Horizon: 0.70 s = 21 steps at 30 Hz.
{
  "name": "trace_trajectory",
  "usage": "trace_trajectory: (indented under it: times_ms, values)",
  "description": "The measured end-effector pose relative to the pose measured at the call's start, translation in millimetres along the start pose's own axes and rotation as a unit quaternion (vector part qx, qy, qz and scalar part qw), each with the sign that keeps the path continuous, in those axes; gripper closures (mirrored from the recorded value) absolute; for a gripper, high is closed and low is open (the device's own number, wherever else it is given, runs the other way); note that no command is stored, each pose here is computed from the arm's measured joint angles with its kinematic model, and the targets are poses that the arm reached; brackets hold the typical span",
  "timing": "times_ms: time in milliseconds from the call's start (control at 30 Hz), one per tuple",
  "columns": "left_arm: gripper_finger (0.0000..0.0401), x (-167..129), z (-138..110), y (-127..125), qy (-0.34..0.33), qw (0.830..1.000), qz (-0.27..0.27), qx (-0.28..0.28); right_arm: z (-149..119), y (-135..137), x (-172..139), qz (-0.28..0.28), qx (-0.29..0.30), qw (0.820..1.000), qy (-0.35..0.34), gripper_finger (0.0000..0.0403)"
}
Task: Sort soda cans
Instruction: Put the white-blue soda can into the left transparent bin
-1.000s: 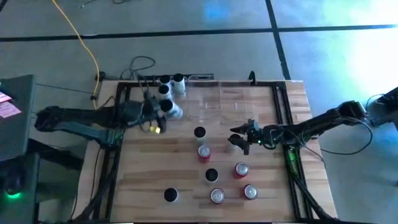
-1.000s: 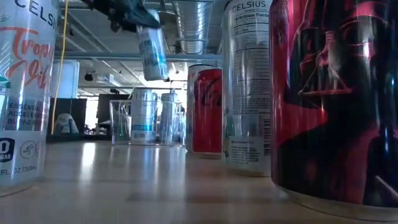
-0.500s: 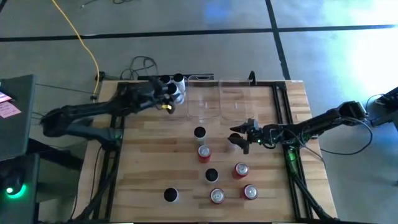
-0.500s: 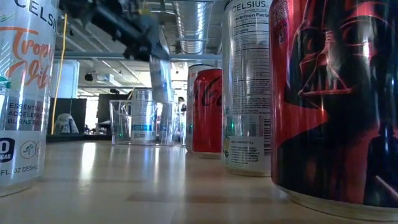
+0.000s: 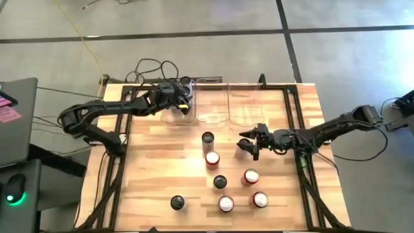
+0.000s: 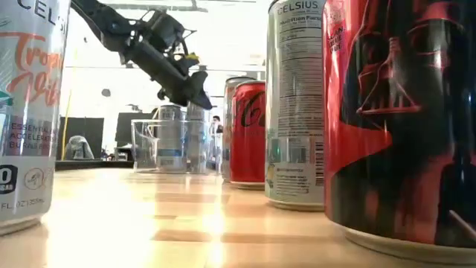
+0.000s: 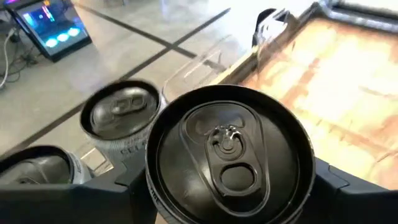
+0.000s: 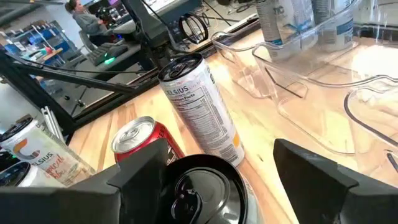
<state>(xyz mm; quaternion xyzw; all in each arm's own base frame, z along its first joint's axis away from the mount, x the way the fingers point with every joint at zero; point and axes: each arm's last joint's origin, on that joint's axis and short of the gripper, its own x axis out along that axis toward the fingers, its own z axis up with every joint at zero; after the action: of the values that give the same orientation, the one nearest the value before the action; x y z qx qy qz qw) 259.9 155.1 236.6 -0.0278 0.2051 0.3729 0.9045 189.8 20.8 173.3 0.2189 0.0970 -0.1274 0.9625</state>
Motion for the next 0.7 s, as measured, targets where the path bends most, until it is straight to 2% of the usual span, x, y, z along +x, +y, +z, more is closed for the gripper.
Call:
trace_trajectory:
  times_ms: [233, 700]
  values:
    - [0.0149, 10.8, -3.8, 5.6, 0.0, 1.0, -0.001, -0.01, -0.4, -0.1, 0.0, -0.001, -0.001, 1.0, 0.002, 0.009]
    - [0.0147, 11.6, -6.1, 7.9, 0.012, 1.0, 0.002, 0.002, -0.5, -0.1, 0.0, -0.001, 0.0, 1.0, 0.002, 0.009]
